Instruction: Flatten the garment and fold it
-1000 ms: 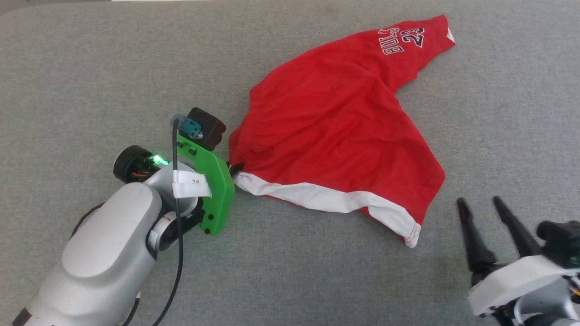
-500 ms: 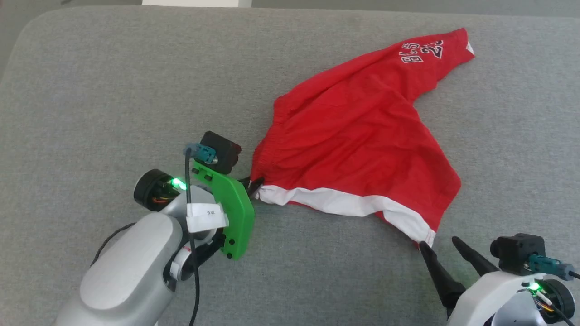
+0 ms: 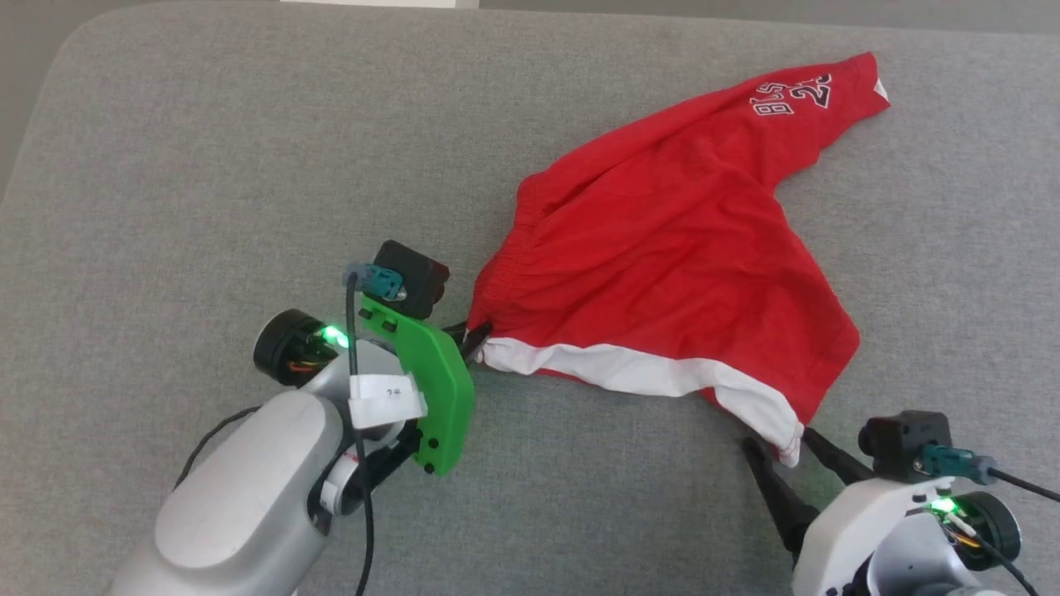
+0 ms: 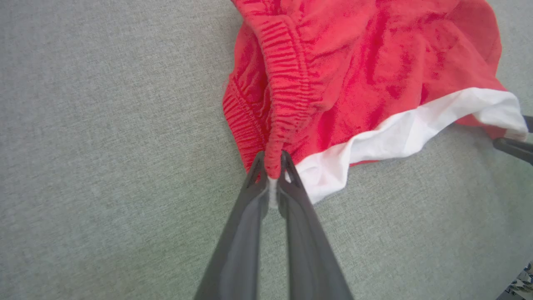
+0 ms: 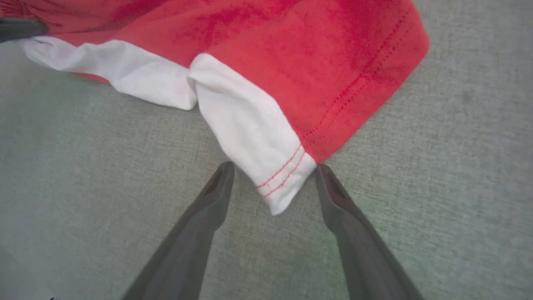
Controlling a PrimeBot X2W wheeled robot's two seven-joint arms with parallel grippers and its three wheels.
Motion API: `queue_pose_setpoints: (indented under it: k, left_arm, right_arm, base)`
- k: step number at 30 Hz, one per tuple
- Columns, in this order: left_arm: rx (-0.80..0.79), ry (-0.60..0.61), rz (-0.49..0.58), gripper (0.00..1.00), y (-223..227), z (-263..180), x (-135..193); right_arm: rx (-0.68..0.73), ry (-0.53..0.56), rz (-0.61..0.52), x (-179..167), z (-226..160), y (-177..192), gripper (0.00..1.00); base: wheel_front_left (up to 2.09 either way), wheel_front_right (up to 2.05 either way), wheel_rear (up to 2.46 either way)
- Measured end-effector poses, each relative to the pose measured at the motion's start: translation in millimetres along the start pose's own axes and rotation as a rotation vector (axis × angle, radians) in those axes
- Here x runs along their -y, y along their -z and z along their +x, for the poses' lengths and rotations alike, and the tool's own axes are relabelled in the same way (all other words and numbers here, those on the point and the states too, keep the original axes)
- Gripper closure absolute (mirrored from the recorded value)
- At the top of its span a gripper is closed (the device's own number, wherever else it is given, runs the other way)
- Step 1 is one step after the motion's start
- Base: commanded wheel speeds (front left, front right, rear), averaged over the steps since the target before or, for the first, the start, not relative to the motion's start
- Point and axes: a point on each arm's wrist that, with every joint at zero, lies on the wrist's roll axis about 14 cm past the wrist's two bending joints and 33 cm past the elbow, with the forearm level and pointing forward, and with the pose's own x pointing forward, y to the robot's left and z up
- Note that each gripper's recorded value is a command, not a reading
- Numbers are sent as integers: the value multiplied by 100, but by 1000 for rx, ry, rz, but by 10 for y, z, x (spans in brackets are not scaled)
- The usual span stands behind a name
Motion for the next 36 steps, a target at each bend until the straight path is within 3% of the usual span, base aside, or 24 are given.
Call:
queue_pose_setpoints:
  k: [3,4,5,6,19,26,36]
  left_arm:
    - [-5,-2,-5,100,22,7,-6]
    - [-7,-2,-6,100,29,9,-9]
    - [-9,-2,-8,100,37,11,-12]
    - [-10,-3,-9,100,42,11,-16]
    - [51,-27,-19,100,-79,-97,-19]
    - [164,-50,-37,100,-315,-326,32]
    - [426,-47,6,100,-1127,-934,225]
  right_arm:
    - [-5,1,-15,5,42,8,0]
    - [1,5,-17,17,54,-4,12]
    - [6,7,-18,26,68,-17,65]
    - [10,8,-18,30,78,-30,100]
    - [115,43,-66,138,-93,-338,100]
    - [272,49,-130,265,-459,-836,100]
    - [583,22,-219,256,-1090,-1973,100]
  base:
    - [0,0,0]
    - [0,0,0]
    - [0,0,0]
    - [0,0,0]
    - [0,0,0]
    - [0,0,0]
    - [0,0,0]
